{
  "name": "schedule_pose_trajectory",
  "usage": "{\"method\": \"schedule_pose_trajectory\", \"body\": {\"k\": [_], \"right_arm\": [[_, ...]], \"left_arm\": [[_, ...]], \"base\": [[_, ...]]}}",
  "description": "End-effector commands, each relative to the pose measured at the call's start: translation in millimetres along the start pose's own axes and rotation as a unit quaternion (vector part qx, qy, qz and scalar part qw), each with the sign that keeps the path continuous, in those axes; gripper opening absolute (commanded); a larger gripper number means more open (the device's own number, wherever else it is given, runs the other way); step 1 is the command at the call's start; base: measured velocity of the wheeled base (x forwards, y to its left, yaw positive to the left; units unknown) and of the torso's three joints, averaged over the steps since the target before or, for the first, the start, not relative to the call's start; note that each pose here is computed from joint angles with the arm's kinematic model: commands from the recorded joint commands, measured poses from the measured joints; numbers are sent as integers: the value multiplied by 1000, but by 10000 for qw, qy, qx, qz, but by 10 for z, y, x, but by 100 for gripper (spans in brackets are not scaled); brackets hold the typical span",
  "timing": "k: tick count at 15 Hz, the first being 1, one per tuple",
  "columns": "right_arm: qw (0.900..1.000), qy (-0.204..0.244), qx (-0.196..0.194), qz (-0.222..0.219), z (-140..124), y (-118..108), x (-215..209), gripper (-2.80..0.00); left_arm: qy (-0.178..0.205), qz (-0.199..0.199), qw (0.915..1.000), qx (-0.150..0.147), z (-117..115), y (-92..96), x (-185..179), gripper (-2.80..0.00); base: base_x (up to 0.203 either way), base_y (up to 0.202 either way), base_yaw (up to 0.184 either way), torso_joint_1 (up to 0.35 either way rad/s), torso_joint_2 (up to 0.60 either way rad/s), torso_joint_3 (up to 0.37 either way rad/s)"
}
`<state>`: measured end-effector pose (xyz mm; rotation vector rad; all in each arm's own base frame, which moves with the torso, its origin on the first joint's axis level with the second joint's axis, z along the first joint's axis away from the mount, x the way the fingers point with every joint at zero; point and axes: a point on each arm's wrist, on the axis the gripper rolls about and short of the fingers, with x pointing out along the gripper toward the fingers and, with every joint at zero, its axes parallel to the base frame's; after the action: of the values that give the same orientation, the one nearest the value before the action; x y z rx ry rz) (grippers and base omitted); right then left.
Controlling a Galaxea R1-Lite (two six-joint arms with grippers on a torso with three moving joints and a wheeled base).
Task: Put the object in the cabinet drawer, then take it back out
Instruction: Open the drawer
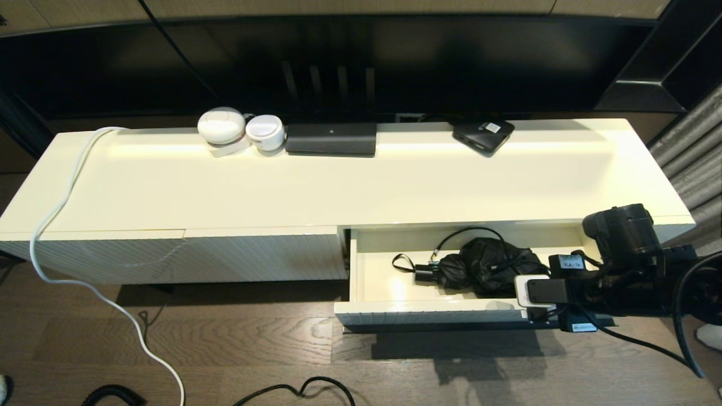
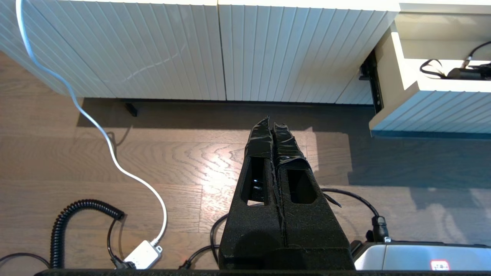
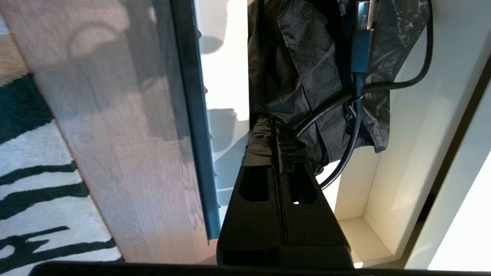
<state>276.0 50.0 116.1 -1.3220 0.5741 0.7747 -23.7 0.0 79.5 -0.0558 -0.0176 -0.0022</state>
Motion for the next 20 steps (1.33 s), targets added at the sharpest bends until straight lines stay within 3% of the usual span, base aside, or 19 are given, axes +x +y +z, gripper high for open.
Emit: {"method": "schedule_pose_trajectory", "body": {"k": [1, 8, 20], "right_arm": [[9999, 20, -31, 140, -12, 64, 9, -280], [9991, 64, -68, 411, -36, 189, -18, -280], [9987, 65, -70, 496, -50, 269, -38, -280]], "left_arm": [[4, -3, 10000, -5, 0, 0, 1, -280], [4, 1, 10000, -5, 0, -1, 1, -280], [4, 1, 10000, -5, 0, -1, 1, -280]], "base": [[0, 0, 0, 0, 0, 0], [0, 0, 0, 0, 0, 0], [0, 0, 0, 0, 0, 0]]}}
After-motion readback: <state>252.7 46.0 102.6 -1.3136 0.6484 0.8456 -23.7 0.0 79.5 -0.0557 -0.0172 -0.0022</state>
